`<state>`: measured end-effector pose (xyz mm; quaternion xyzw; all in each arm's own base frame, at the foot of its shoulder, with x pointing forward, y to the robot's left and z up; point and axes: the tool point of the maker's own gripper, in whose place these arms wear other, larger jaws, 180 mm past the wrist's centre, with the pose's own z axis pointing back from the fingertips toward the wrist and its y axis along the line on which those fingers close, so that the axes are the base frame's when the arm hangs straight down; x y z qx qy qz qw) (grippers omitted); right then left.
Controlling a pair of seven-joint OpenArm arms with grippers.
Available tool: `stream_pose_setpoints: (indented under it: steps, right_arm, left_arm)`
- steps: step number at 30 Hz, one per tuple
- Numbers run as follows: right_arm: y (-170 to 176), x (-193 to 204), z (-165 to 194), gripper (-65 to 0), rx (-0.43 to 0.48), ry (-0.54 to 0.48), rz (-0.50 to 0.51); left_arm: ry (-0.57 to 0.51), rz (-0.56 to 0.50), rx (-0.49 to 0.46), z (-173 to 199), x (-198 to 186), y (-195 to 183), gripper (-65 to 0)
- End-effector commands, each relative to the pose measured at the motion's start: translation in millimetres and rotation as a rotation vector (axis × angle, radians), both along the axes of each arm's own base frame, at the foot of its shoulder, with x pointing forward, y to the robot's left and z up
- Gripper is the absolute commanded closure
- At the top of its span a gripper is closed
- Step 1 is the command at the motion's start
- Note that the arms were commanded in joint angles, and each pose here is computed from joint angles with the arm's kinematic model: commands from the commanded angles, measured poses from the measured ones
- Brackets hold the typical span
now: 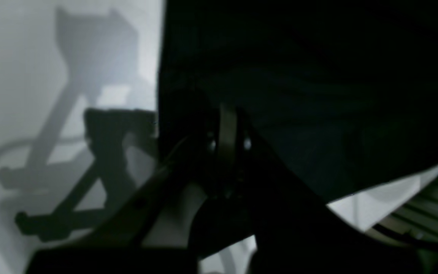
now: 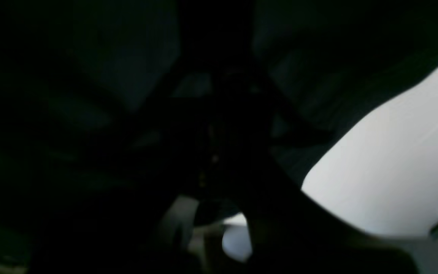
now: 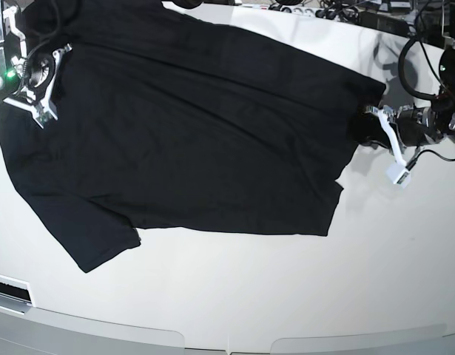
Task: Layout the t-shirt on the table in an organized manner, then fold the t-shirt properly
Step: 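Drag the shirt with both grippers to straighten it on the table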
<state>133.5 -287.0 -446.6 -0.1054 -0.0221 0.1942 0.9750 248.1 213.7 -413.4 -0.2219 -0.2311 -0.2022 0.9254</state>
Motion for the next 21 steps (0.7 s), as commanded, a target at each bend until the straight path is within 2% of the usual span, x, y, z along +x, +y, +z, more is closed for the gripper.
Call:
stream_pose_setpoints:
  steps: [1, 5, 8, 11, 15, 17, 21]
  right_arm:
    - [-0.2, 13.1, 10.1, 0.0, -0.001, -0.054, 0.020]
    - [14.0, 32.7, 19.8, 0.0, 0.048, -0.154, 0.052]
    - [21.4, 37.6, 20.2, 0.0, 0.084, -0.178, 0.082]
    - [40.8, 34.6, 18.4, 0.0, 0.174, -0.152, 0.193]
    - [67.4, 24.2, 18.1, 0.0, 0.302, -0.105, 0.359]
    - [74.6, 23.3, 19.3, -2.3, 0.341, -0.106, 0.376]
    - [87.9, 27.3, 23.4, -21.8, 0.416, -0.143, 0.365]
  left_arm:
    - [-0.047, 0.004, -0.010, 13.9, 11.9, 3.9, 0.0]
    - [-0.105, 0.179, -0.117, 26.9, 21.8, 13.7, 0.0]
    - [-0.059, 0.177, -0.114, 14.4, -2.4, 17.8, 0.0]
    - [-0.004, 0.169, -0.060, -3.1, -28.3, 24.9, 0.0]
    - [-0.004, 0.382, 0.075, -20.7, -34.0, 64.1, 0.0]
    - [-0.006, 0.389, 0.146, -26.4, -38.6, 75.2, 0.0]
    - [0.006, 0.376, 0.178, -28.8, -41.3, 78.6, -34.4]
